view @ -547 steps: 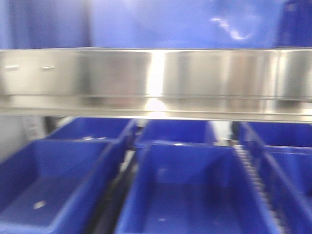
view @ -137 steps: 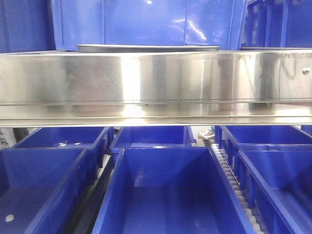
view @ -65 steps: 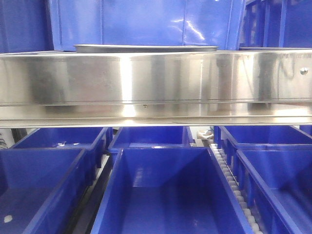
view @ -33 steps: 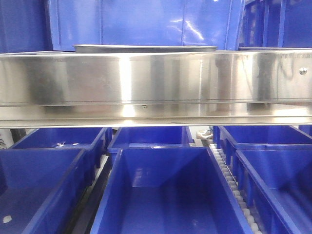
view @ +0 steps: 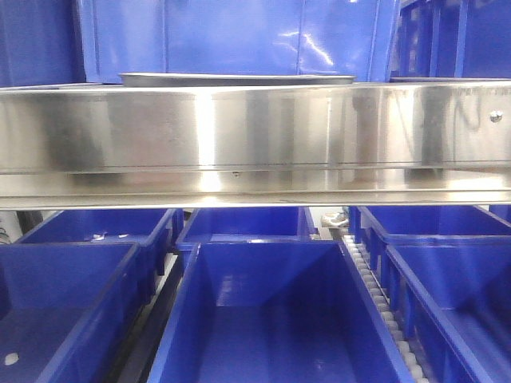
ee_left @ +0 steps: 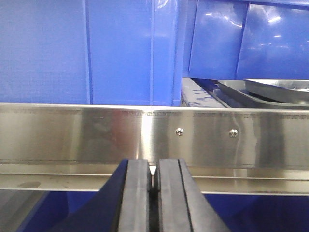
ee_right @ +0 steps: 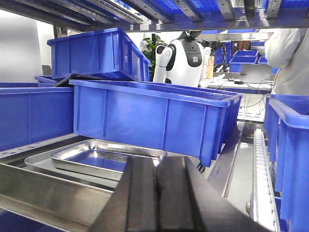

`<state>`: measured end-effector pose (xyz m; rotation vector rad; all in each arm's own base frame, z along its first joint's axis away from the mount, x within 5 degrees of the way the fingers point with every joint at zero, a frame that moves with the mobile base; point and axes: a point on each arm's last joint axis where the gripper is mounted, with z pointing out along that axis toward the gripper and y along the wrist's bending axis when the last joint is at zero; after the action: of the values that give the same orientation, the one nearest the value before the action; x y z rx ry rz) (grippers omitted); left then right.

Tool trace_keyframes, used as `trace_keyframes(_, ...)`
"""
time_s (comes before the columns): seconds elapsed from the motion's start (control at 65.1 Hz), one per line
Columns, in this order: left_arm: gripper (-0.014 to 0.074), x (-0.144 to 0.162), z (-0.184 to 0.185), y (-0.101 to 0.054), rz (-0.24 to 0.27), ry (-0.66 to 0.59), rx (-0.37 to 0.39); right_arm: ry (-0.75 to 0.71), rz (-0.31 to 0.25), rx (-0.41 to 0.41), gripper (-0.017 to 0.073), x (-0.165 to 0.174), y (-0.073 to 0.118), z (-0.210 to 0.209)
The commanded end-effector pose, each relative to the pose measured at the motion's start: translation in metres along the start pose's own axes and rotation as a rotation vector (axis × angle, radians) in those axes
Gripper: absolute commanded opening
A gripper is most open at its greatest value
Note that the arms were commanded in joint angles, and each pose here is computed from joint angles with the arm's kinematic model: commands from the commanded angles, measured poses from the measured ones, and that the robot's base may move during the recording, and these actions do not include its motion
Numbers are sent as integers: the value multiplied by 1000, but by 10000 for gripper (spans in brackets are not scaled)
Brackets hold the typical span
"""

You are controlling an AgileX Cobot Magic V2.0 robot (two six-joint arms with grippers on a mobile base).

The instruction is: Stack silver trays without gaps

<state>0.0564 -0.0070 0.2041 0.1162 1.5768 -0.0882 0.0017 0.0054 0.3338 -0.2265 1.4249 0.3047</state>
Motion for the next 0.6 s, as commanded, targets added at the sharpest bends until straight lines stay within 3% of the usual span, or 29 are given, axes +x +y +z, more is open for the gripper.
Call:
trace_keyframes(0.0,-6,-3,0,-1,0,-26,8,-25,-13,7,-78,-1,0,-1)
trace_keyframes(0.583,-6,-4,0,-1,0,-39,9,-25,-13,7,-78,-1,0,-1)
